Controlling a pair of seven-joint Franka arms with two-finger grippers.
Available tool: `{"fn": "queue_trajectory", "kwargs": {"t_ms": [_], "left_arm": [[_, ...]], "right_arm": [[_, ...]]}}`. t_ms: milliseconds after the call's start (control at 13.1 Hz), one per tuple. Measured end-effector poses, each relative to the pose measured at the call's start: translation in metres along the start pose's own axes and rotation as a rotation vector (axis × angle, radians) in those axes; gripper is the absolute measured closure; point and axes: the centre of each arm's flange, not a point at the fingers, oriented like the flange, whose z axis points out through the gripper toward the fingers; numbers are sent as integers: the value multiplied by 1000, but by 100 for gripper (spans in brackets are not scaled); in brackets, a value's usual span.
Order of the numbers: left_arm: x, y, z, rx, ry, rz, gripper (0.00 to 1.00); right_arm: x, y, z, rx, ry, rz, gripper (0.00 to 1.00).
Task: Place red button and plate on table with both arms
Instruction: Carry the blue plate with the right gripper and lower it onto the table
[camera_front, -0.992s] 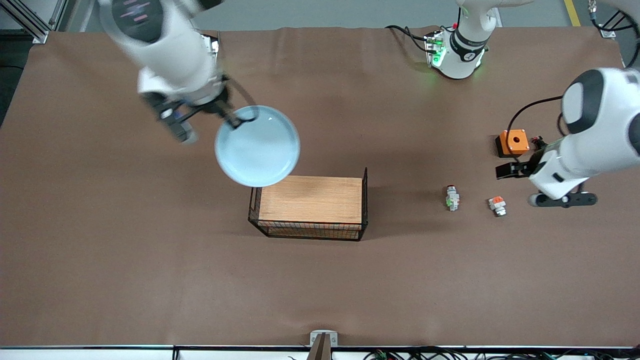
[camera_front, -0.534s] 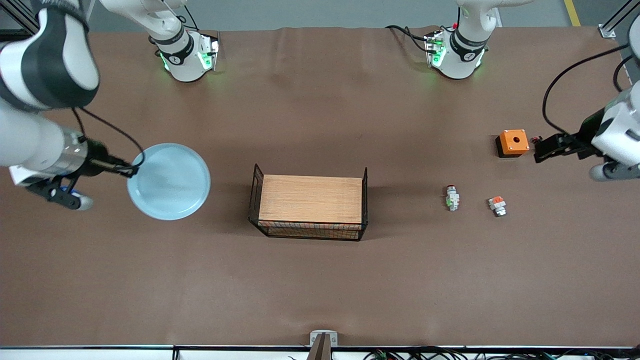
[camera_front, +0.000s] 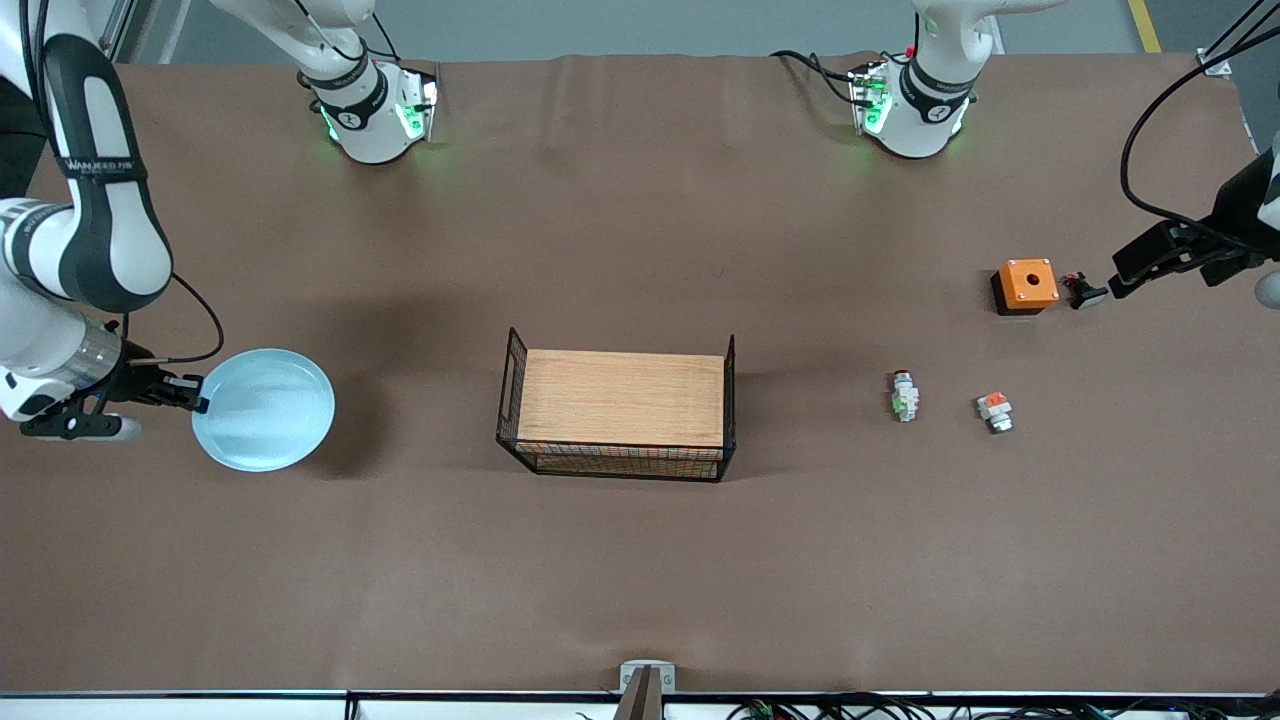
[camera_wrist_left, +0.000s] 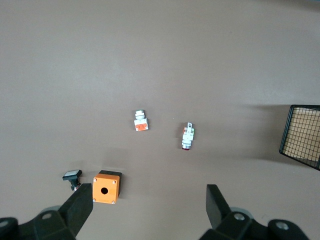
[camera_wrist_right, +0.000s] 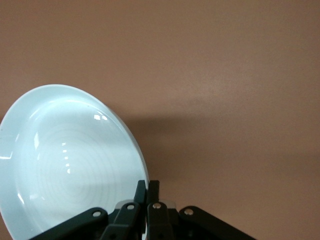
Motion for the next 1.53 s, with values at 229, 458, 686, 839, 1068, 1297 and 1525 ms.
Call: {"fn": "queue_trajectory", "kwargs": {"t_ms": [229,458,686,839,1068,1297,1525], "left_arm": [[-1,-3,1,3,-15,-5,0],[-1,-8,2,5,-22,-14,0],[0,-20,3,8,-28,-28,0],[0,-20,5,9,-33,-29,0],[0,-19,11,10,-44,-3,0],[2,-29,11,-20,-41,22,0],[2,-35,7,-29,-31,20,0]], "right_arm": [[-29,43,61,135,22,-65,97],[-35,57,105,187,46,-108,97],[-18,53,117,195,54,-133,70],[-3,42,114,194,70,-163,44],[17,19,103,167,82,-245,11],[33,3,67,120,94,-324,0],[33,-15,23,85,9,-247,0]]}}
